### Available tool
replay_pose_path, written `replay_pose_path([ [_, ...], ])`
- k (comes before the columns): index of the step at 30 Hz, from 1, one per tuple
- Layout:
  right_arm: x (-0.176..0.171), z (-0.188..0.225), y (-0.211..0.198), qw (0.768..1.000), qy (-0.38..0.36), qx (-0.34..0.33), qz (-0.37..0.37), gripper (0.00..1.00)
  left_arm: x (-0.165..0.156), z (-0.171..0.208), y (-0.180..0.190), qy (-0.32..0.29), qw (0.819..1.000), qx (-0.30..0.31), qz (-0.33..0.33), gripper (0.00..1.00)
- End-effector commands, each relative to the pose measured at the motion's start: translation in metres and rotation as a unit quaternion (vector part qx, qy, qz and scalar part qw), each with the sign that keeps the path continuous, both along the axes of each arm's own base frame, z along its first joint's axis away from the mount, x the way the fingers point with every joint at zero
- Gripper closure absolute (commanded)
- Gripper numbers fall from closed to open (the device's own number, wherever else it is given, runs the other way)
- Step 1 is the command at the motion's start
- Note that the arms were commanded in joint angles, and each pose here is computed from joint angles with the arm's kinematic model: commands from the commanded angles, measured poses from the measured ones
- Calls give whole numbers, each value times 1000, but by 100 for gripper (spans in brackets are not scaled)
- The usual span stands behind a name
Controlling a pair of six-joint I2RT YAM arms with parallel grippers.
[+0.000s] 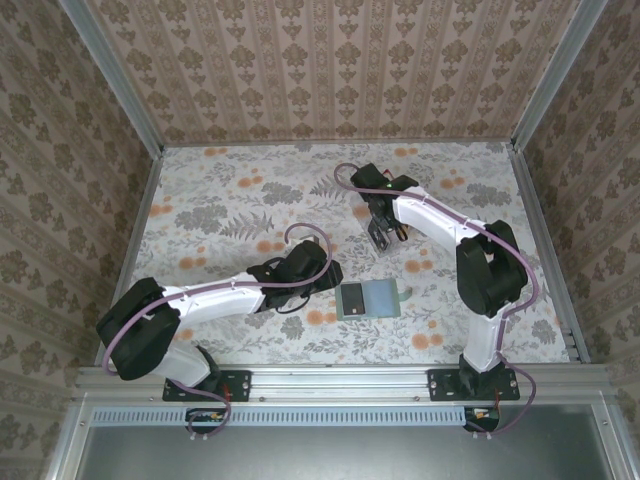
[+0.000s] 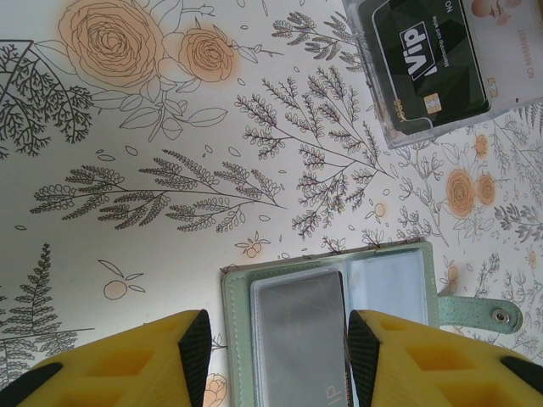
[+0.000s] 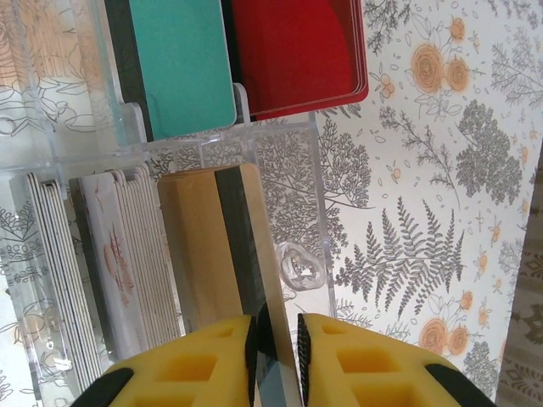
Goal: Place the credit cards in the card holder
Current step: Pick up the credit card from the storage box.
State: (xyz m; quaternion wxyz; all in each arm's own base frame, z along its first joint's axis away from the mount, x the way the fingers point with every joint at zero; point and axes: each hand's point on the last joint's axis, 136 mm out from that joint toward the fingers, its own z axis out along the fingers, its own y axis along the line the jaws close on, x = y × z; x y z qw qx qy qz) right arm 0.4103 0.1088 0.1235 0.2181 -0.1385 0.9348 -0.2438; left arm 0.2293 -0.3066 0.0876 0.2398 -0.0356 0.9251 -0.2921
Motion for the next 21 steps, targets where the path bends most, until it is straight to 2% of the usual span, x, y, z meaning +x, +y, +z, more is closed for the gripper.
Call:
replay_pose_path([
  [1,-2,16,-11,1000,-22,-10,-13,80,-1,4,4,1,1000,-6,6,50],
  [3,-2,15,-11,1000,-20,-9,-13,85,-1,4,3,1,1000,-5,5,50],
  [10,-5,22,-9,1000,-23,3,-12,85,-2,3,4,3,1000,-5,5,50],
  [21,-21,32,6,997,-8,78,-6,92,-2,6,2,2,1000,-6,4,50],
])
